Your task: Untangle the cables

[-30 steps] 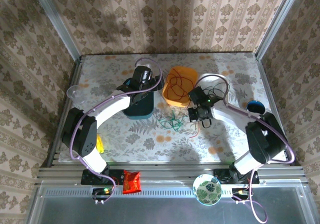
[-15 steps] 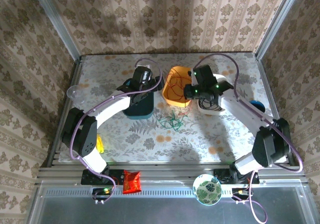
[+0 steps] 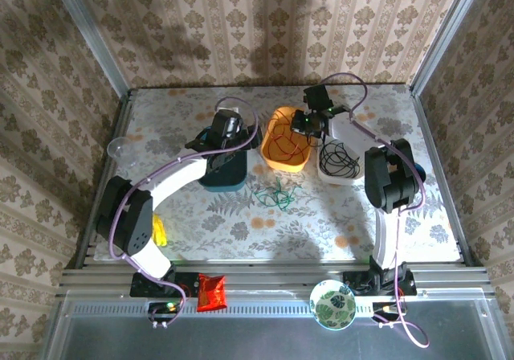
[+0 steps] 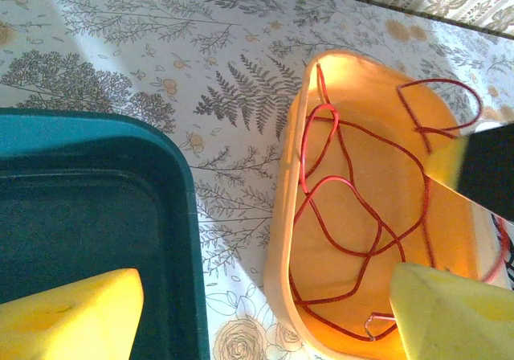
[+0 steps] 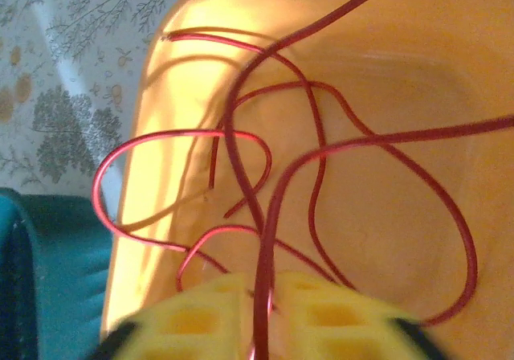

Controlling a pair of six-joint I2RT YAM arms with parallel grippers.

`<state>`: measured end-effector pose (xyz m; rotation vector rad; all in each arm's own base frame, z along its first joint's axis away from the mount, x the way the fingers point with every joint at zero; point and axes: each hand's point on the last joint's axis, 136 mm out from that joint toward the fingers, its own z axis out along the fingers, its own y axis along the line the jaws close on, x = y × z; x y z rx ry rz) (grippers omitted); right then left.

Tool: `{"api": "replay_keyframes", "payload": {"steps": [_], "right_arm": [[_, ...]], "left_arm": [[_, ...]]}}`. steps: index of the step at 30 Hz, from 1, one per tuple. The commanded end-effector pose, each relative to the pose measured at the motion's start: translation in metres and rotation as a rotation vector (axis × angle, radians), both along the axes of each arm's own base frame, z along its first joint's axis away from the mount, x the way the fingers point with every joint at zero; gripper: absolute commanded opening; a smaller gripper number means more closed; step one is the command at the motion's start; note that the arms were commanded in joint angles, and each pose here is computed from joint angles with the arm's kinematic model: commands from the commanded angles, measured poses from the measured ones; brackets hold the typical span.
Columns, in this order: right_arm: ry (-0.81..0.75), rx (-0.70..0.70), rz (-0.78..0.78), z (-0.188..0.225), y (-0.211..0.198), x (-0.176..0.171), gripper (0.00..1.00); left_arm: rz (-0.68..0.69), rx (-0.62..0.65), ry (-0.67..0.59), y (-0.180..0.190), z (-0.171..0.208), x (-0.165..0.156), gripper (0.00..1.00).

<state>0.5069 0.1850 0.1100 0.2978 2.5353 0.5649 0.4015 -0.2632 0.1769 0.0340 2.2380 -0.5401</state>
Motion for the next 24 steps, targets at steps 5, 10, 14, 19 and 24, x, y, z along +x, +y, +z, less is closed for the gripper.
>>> {"api": "replay_keyframes", "payload": {"steps": [5,10,14,19,24], "right_arm": [[-0.055,-0.105,-0.042,0.025,-0.010,-0.010,0.53],[-0.081,-0.170,-0.027,0.041,-0.023,-0.052,0.53],[-0.078,-0.161,0.114,0.042,-0.008,-0.097,0.52],[0.088,-0.145,0.454,0.001,0.037,-0.173,0.50],[0.204,-0.193,0.605,-0.034,0.052,-0.202,0.47]], "left_arm": [[-0.147,0.038,-0.047,-0.013,0.012,-0.010,0.82],[-0.330,0.051,-0.032,-0.033,-0.001,-0.030,0.81],[-0.441,0.073,0.001,-0.044,-0.018,-0.047,0.81],[-0.330,0.083,0.012,-0.025,-0.028,-0.040,0.81],[-0.308,0.118,0.044,-0.018,-0.036,-0.040,0.81]]}}
